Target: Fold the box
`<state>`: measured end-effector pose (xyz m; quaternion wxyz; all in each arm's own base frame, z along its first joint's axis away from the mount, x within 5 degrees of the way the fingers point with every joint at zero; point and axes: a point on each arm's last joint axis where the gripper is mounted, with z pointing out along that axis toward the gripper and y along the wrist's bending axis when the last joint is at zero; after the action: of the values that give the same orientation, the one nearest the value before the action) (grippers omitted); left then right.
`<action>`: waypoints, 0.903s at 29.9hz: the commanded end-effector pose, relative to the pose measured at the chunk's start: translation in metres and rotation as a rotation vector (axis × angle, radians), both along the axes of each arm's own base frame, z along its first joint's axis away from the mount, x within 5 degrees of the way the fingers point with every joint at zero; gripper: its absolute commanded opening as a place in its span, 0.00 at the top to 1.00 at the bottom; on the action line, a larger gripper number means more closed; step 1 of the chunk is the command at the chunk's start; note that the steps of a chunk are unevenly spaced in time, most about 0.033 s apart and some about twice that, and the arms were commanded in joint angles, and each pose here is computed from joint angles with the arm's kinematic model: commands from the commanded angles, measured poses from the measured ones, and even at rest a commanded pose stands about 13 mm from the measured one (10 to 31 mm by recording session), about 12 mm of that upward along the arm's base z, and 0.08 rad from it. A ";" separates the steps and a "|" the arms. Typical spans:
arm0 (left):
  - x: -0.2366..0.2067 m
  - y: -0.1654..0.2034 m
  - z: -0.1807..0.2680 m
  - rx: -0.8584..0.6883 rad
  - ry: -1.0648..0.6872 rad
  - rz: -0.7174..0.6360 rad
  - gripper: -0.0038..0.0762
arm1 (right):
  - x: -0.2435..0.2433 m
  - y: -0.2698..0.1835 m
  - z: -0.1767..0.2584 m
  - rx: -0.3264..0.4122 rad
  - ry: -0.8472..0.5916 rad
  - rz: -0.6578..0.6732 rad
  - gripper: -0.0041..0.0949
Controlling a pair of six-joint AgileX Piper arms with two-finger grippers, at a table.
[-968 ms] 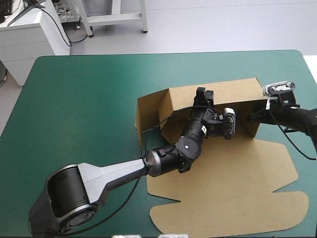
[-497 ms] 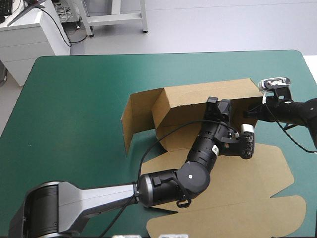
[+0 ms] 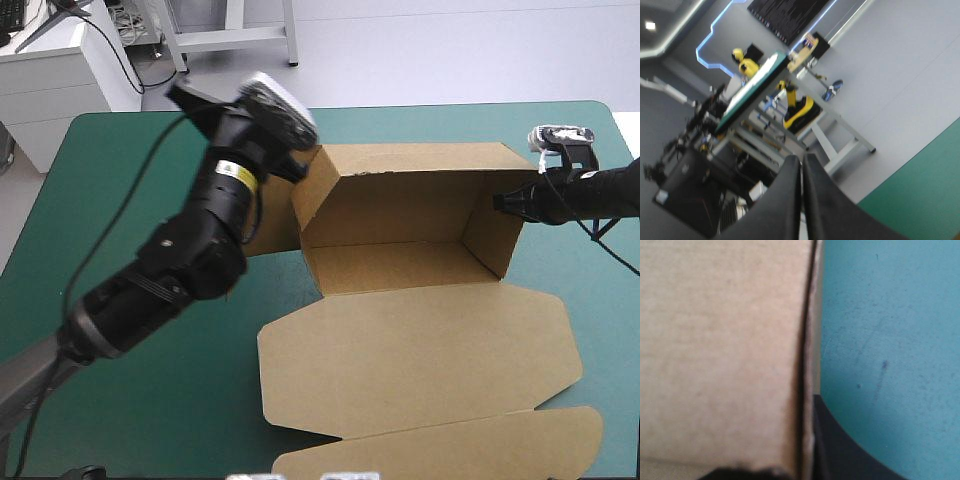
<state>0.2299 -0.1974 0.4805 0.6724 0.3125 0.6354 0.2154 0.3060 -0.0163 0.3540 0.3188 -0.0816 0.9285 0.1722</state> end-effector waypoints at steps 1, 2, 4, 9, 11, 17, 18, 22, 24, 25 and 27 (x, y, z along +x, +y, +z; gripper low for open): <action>0.003 0.059 0.026 -0.179 0.006 0.106 0.95 | -0.009 0.015 0.028 -0.008 -0.009 -0.004 0.96; 0.007 0.073 0.026 -0.219 0.028 0.148 0.95 | -0.009 0.020 0.029 -0.022 -0.007 0.002 0.96; 0.016 0.096 0.023 -0.287 0.078 0.217 0.95 | -0.008 0.031 0.030 -0.031 -0.010 0.012 0.95; 0.033 0.143 0.007 -0.404 0.248 0.336 0.95 | -0.002 0.047 0.015 -0.061 0.081 0.008 0.96; 0.036 0.157 0.000 -0.449 0.330 0.355 0.95 | 0.003 0.054 0.003 -0.058 0.147 0.036 0.96; 0.039 0.183 -0.015 -0.542 0.469 0.363 0.95 | 0.021 0.080 -0.025 -0.064 0.223 0.097 0.96; 0.040 0.185 -0.019 -0.552 0.488 0.366 0.95 | 0.025 0.083 -0.028 -0.072 0.222 0.099 0.96; 0.042 0.188 -0.036 -0.525 0.558 0.380 0.95 | 0.042 0.093 -0.034 -0.088 0.217 0.110 0.96; 0.042 0.187 -0.046 -0.507 0.592 0.380 0.95 | 0.051 0.097 -0.036 -0.093 0.210 0.118 0.95; 0.043 0.187 -0.050 -0.509 0.603 0.385 0.95 | 0.055 0.097 -0.035 -0.093 0.204 0.117 0.95; 0.044 0.187 -0.059 -0.506 0.630 0.391 0.95 | 0.063 0.100 -0.037 -0.093 0.201 0.120 0.95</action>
<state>0.2795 -0.0107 0.4108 0.4129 0.0633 0.9055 0.0746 0.3651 0.0735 0.3153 0.2201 -0.1354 0.9572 0.1307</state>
